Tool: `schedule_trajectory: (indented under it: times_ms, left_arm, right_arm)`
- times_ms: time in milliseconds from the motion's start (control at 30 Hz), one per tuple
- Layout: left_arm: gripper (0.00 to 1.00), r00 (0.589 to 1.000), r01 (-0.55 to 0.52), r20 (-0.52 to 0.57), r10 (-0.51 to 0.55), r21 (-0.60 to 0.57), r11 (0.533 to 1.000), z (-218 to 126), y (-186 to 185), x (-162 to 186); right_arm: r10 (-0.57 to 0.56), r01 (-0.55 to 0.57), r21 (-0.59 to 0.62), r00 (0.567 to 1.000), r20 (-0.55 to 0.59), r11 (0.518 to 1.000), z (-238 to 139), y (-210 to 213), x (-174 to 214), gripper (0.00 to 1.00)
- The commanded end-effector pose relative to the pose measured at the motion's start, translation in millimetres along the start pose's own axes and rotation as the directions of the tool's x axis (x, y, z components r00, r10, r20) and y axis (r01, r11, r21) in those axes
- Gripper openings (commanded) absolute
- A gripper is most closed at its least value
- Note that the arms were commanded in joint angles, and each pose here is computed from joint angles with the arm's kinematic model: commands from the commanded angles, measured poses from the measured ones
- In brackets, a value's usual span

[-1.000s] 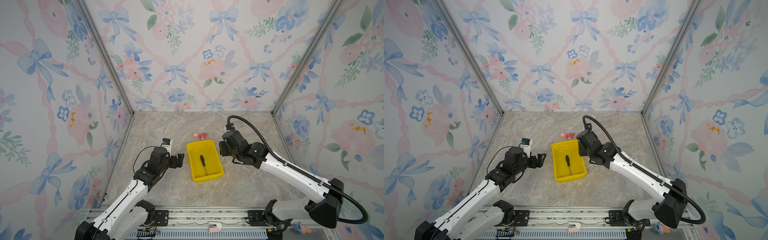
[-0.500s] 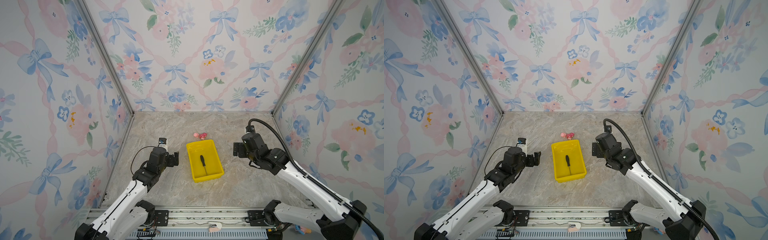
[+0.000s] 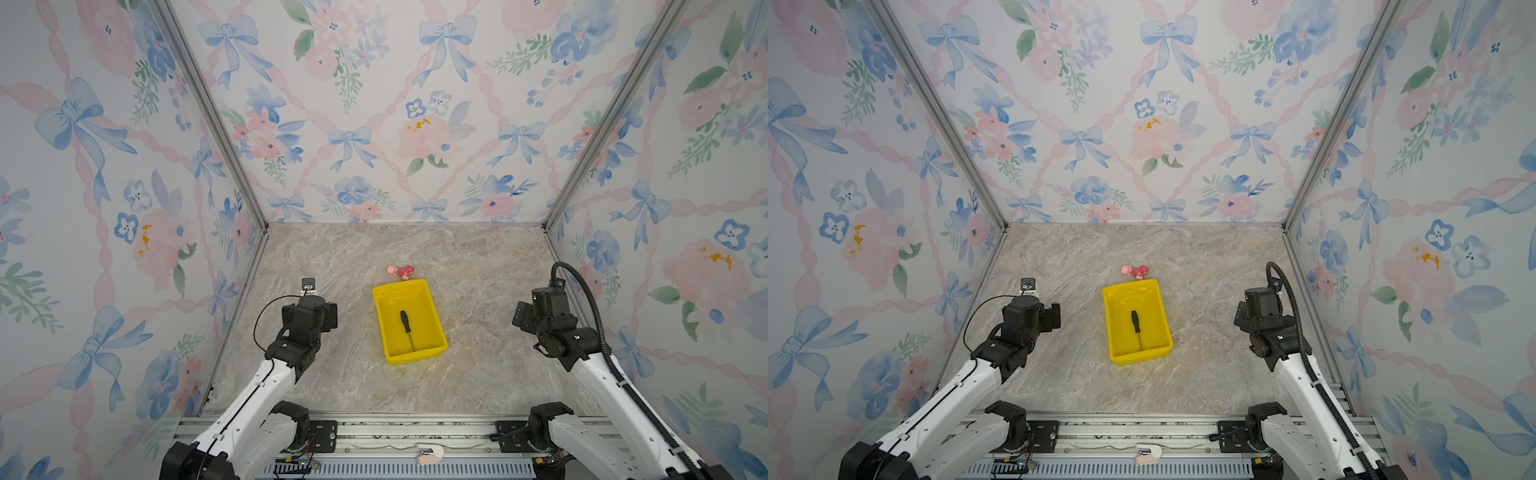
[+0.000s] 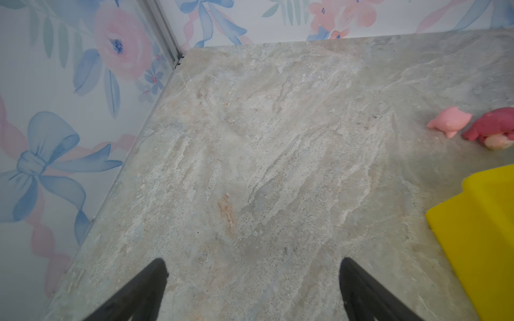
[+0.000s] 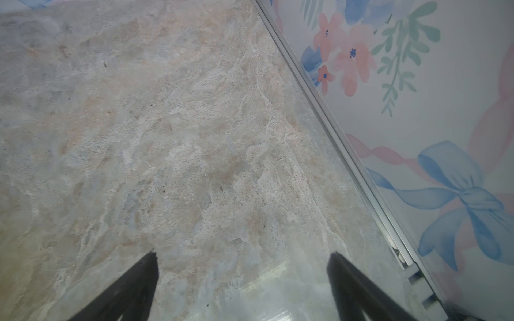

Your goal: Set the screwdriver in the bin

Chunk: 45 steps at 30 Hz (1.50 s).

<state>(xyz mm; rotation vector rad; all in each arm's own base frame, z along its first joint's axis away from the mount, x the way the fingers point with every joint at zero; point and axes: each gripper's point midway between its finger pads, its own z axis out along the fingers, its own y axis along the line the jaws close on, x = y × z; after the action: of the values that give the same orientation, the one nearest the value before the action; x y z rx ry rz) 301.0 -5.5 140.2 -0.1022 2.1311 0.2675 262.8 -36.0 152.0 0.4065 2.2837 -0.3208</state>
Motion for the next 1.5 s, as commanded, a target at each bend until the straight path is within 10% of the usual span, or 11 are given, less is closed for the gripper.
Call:
schedule_trajectory:
  times_ms: [0, 200, 1467]
  left_arm:
    - [0.97, 0.998, -0.045, 0.033, 0.046, -0.025, 0.999, 7.0, 6.3, 8.0]
    - [0.97, 0.975, -0.089, 0.207, 0.080, 0.036, 0.995, 0.3, 3.6, 13.9]
    - [0.98, 0.947, 0.025, 0.313, -0.075, 0.162, 0.987, 89.7, -9.2, -18.5]
  right_arm:
    - [-0.032, 0.043, -0.088, 0.992, 0.121, 0.995, 11.0, 8.3, -10.2, 0.97]
    - [-0.094, 0.126, -0.139, 0.972, 0.214, 0.982, 27.3, 15.1, 8.2, 0.97]
    - [-0.028, 0.134, -0.254, 0.924, 0.382, 0.958, 101.5, 78.3, -54.3, 0.97]
